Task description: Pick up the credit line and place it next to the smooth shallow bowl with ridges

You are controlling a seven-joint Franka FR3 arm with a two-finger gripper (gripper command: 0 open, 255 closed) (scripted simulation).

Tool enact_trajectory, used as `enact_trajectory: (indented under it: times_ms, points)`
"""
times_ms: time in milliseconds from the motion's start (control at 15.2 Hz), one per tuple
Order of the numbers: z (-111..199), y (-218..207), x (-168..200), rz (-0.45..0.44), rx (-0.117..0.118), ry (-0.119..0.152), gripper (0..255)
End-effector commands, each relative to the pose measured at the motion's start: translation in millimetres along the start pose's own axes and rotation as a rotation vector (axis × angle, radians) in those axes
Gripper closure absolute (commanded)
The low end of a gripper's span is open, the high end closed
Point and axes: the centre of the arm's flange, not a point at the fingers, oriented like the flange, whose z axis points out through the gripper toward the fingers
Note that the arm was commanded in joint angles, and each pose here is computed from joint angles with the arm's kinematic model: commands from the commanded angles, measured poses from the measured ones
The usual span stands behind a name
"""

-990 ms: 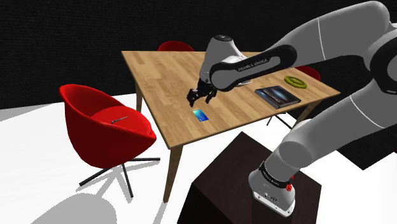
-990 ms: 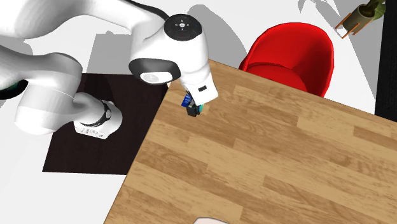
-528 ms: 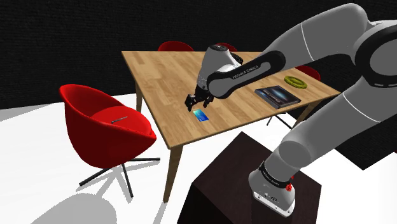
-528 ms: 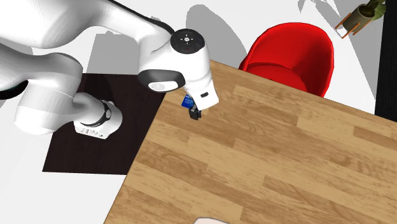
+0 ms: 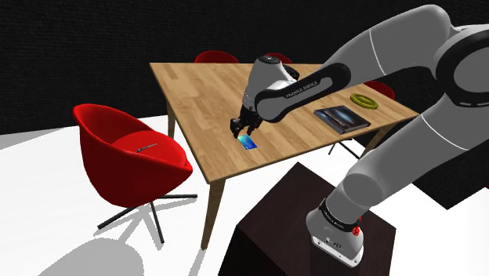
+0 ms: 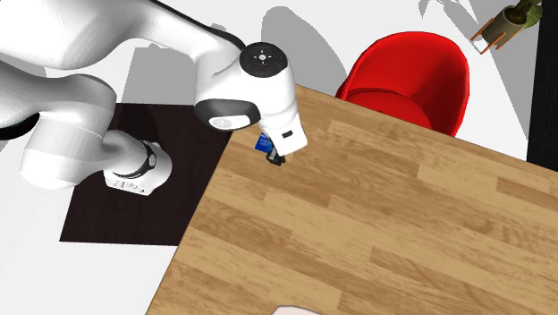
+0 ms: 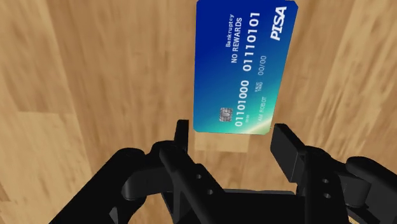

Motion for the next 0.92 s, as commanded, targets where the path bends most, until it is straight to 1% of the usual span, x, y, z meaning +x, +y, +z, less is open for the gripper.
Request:
enact_trajectory:
  times_ms: [0,528,858]
  points:
    - [1,0,0,0.0,-0.001,-0.002,255]
    - [1,0,0,0.0,-0.001,-0.002,255]
    - [-25,1,4,0.0,-0.001,-0.002,255]
